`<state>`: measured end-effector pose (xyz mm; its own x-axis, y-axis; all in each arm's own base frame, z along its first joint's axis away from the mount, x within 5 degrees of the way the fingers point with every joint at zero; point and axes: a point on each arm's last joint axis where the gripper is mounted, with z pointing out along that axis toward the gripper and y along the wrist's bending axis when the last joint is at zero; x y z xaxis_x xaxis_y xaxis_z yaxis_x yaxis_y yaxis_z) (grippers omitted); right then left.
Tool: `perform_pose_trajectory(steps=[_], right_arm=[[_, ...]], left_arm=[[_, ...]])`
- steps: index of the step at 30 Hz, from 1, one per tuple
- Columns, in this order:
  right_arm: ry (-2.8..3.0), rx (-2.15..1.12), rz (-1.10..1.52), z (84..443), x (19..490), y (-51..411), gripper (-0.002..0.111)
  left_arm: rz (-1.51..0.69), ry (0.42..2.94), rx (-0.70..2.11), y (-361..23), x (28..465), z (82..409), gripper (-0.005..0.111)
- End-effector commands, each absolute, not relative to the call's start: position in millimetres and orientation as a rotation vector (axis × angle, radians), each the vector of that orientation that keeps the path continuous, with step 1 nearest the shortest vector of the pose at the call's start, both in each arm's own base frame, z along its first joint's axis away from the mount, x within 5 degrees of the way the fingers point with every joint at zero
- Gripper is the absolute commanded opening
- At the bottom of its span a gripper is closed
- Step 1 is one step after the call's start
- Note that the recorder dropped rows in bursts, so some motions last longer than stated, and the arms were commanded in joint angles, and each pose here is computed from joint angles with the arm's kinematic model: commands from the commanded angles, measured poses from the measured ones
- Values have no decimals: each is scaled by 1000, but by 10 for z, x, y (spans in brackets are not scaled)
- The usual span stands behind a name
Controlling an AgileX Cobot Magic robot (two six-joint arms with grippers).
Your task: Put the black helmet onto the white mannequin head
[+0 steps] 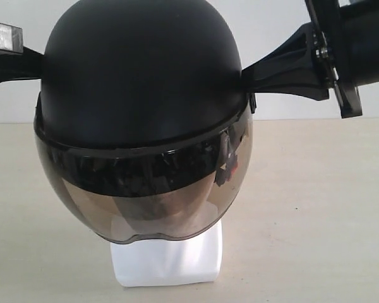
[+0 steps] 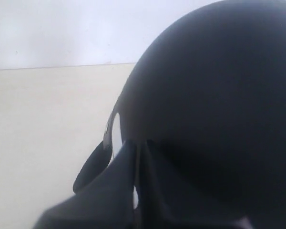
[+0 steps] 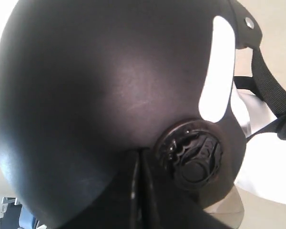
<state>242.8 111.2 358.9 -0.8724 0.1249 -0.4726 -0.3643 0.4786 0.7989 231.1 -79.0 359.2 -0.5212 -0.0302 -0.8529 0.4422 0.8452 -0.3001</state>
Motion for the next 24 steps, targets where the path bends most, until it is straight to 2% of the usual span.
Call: perform_pose_trajectory(steps=[1, 11, 15, 24], right_arm=[[2260, -213, 1350, 3589, 2406, 1100, 0], [2168, -208, 1301, 3796, 2244, 1052, 0], [2176, -191, 1167, 3869, 2120, 972, 0], [2083, -327, 943, 4182, 1460, 798, 0]], left_arm=[[-640, 2038, 298, -807, 2286, 3630, 4], [-613, 1976, 318, -770, 2134, 3772, 4], [-602, 1918, 298, -734, 2026, 3886, 4], [-504, 1958, 220, -558, 1579, 4027, 4]])
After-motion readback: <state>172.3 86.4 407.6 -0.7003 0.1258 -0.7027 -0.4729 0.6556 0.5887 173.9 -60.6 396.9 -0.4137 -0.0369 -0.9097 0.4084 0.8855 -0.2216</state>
